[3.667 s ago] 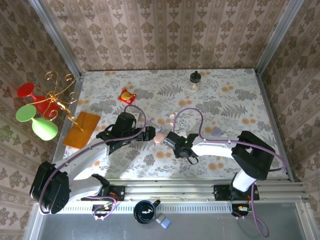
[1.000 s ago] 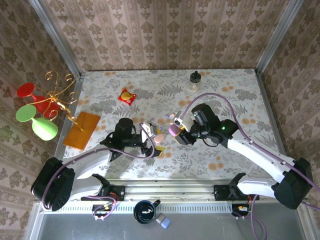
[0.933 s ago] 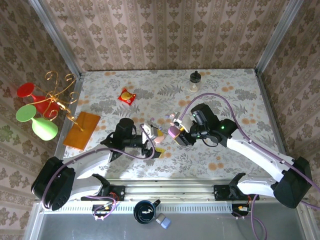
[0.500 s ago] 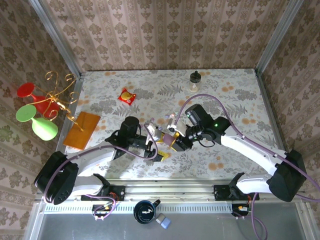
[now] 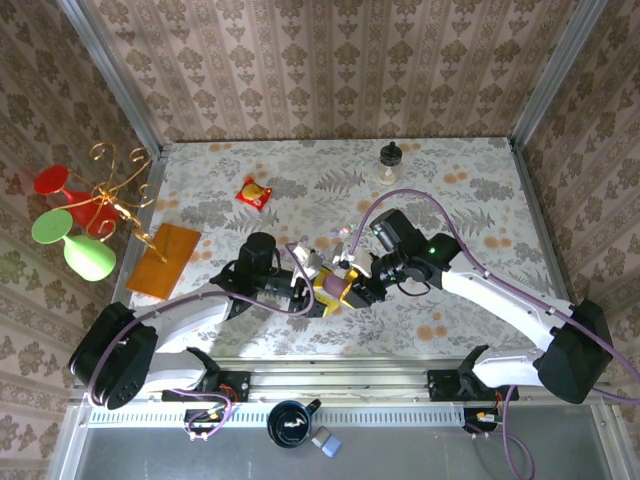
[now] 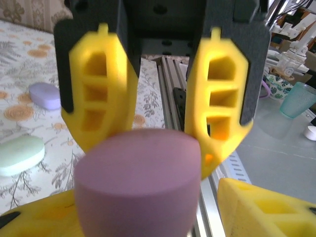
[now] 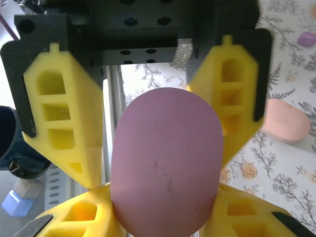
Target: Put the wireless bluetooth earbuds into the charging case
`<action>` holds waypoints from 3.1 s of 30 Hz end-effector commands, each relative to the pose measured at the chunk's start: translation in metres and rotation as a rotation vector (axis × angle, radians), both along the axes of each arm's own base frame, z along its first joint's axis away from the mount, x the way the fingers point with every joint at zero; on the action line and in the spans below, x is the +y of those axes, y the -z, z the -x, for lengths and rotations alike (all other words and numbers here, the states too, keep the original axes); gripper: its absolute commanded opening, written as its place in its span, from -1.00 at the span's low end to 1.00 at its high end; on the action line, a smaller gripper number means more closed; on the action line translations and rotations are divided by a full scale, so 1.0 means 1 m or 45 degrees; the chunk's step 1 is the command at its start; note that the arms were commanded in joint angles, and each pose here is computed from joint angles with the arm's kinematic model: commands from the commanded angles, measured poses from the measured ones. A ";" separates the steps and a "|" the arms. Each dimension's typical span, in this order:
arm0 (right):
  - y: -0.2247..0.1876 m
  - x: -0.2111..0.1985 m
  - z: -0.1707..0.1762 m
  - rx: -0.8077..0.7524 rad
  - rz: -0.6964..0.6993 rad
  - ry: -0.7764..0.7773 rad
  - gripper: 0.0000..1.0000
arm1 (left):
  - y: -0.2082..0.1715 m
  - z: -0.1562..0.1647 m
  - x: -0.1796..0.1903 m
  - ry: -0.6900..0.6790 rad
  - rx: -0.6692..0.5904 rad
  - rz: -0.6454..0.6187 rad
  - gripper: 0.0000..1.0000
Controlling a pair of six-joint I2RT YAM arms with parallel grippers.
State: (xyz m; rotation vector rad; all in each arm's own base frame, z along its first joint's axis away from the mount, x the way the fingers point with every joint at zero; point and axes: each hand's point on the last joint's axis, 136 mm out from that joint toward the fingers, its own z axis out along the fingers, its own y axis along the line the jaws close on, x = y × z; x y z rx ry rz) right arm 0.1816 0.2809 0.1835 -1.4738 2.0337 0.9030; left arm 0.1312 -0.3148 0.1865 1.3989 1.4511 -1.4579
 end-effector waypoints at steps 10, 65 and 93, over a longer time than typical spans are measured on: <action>-0.007 -0.001 0.012 -0.007 -0.031 -0.054 -0.40 | -0.017 0.009 -0.001 0.075 -0.024 0.089 -0.07; -0.105 -0.068 -0.083 -0.224 -0.540 0.884 0.60 | -0.010 -0.025 -0.002 -0.133 -0.232 0.207 -0.42; 0.072 0.008 -0.189 0.385 -0.079 1.270 0.19 | -0.036 -0.099 0.080 -0.840 -0.399 0.292 -0.47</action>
